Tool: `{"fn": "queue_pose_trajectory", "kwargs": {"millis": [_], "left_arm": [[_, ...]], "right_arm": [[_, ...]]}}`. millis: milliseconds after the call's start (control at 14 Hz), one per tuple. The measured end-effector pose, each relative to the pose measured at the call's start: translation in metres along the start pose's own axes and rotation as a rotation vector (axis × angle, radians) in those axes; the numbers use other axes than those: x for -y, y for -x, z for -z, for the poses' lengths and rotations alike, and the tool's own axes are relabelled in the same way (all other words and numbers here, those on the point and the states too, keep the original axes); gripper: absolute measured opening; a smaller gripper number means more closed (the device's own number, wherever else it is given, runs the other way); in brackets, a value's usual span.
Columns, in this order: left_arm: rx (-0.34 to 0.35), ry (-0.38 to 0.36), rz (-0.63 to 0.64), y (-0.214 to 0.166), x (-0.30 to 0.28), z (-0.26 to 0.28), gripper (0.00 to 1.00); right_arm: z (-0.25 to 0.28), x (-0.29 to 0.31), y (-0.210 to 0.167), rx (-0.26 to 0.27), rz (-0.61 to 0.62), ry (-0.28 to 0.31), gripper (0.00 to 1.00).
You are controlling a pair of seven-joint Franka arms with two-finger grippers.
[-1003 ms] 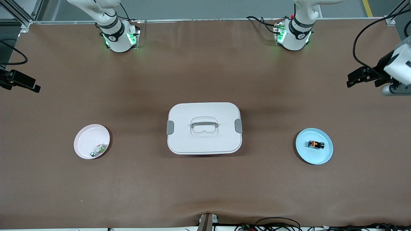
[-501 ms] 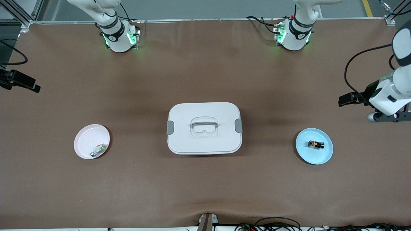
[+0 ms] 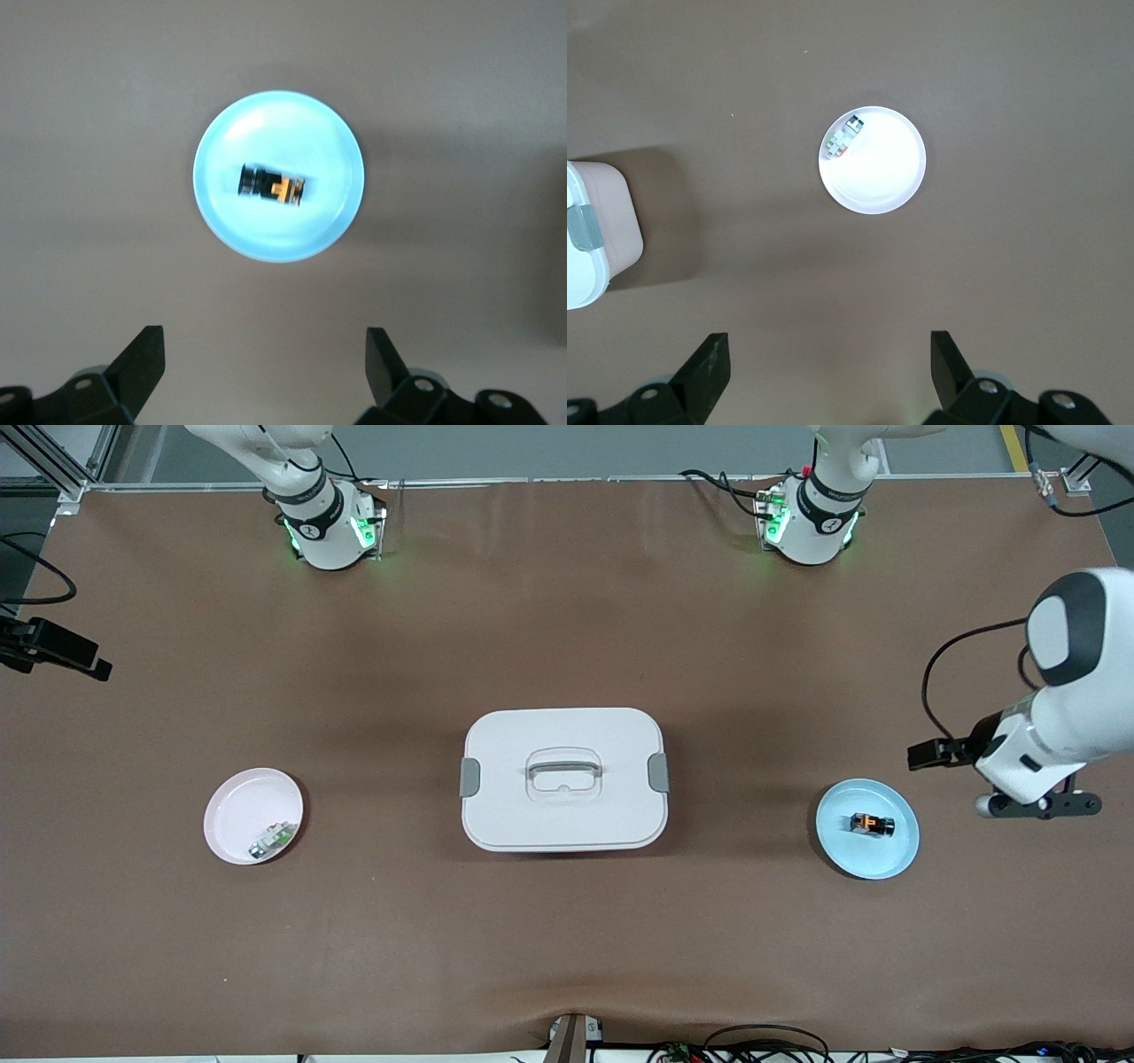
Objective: Transfer orange switch to right arm and place
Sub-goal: 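Move the left gripper down toward the orange switch on the blue plate, then lower the left gripper over the orange switch and close on it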
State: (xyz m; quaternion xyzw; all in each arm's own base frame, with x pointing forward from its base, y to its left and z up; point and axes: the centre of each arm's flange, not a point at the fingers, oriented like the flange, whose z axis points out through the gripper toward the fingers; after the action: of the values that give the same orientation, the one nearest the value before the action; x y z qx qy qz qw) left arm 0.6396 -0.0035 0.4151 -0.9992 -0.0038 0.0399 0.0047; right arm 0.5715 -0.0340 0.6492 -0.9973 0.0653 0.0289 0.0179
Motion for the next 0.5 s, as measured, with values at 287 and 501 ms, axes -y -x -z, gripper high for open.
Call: {"fn": "queue_pose_trajectory", "kwargs": {"millis": [287,501], "left_arm": [[-0.026,-0.041,-0.030,-0.007,0.001,-0.046,1.00],[-0.018,-0.042,-0.071,-0.009,-0.001,-0.072,1.00]], "right_arm": [[0.000,0.000,0.000,0.000,0.000,0.000,1.00],[0.000,0.000,0.000,0.001,0.000,0.000,1.00]]}}
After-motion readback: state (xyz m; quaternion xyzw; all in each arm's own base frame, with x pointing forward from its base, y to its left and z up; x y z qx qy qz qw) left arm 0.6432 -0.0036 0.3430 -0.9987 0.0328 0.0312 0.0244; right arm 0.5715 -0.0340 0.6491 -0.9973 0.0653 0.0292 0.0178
